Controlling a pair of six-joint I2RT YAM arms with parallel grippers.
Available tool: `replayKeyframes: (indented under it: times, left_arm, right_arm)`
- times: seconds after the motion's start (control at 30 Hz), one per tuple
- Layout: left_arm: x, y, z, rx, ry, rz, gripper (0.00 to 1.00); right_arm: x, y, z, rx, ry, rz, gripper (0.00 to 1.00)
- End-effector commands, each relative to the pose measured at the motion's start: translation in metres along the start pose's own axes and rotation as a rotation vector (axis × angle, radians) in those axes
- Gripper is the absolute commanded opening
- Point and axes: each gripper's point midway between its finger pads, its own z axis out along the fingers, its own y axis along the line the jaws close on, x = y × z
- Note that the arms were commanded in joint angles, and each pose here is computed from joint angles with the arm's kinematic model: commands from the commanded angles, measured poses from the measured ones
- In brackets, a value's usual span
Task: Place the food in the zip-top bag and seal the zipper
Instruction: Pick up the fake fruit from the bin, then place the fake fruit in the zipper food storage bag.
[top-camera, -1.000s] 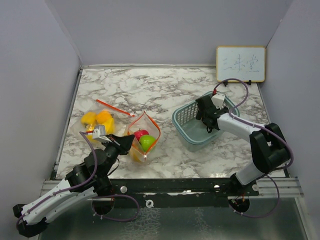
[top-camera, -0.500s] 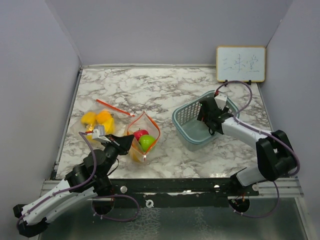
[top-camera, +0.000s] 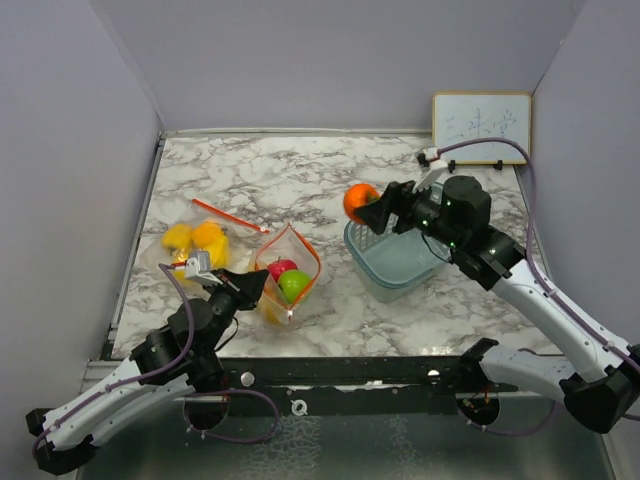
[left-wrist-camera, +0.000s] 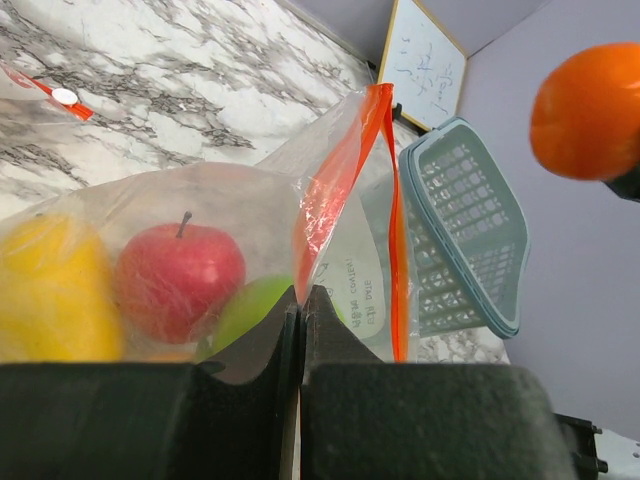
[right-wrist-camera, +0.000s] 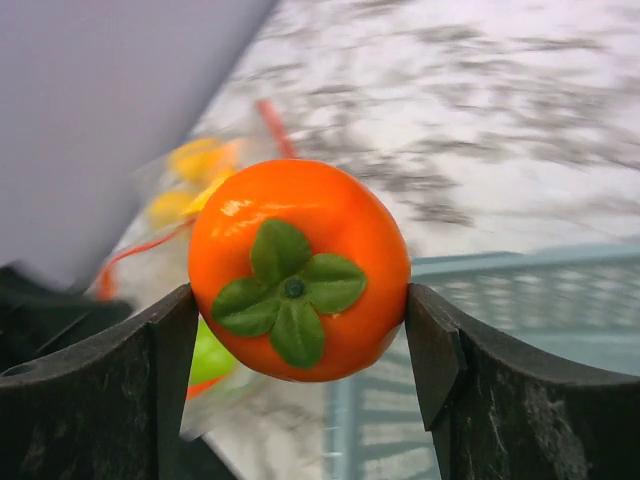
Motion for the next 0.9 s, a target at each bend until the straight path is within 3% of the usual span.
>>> replayKeyframes:
  times: [0.0, 0.2, 0.4, 0.57, 0.63, 0.67, 0.73, 0.77, 0.87]
  left_arm:
    - [-0.001, -0.005, 0.003, 0.013, -0.005, -0.013, 0.00]
    - [-0.004, -0.011, 0.002, 0.021, -0.003, -0.010, 0.00]
    - [-0.009, -0.014, 0.000, 0.032, -0.008, -0.019, 0.00]
    - [-0.007, -0.016, 0.000, 0.042, -0.004, -0.029, 0.00]
    - [-0.006, -0.016, 0.001, 0.043, 0.002, -0.029, 0.00]
    - [-0.005, -0.016, 0.001, 0.042, 0.004, -0.026, 0.00]
    - [-0.005, -0.017, 0.001, 0.045, 0.006, -0.028, 0.00]
    - [-0.006, -0.018, 0.001, 0.048, 0.004, -0.027, 0.00]
    - [-0.010, -0.021, 0.000, 0.055, -0.003, -0.024, 0.00]
  right_arm:
    - [0.027, 0.132, -0.027, -0.527, 0.122, -0.100, 0.27]
    - [0.084, 0.189, -0.014, -0.699, 0.261, -0.109, 0.28]
    - [0.125, 0.157, 0.027, -0.514, 0.335, -0.068, 0.32]
    - [0.151, 0.143, 0.056, -0.425, 0.389, -0.058, 0.47]
    - [0.152, 0.149, 0.062, -0.442, 0.380, -0.049, 0.58]
    - [0.152, 0.153, 0.064, -0.448, 0.377, -0.052, 0.67]
    - [0.153, 0.156, 0.069, -0.426, 0.382, -0.076, 0.96]
    - [0.154, 0.155, 0.070, -0.407, 0.390, -0.088, 1.00]
    - [0.150, 0.154, 0.068, -0.390, 0.383, -0.108, 0.99]
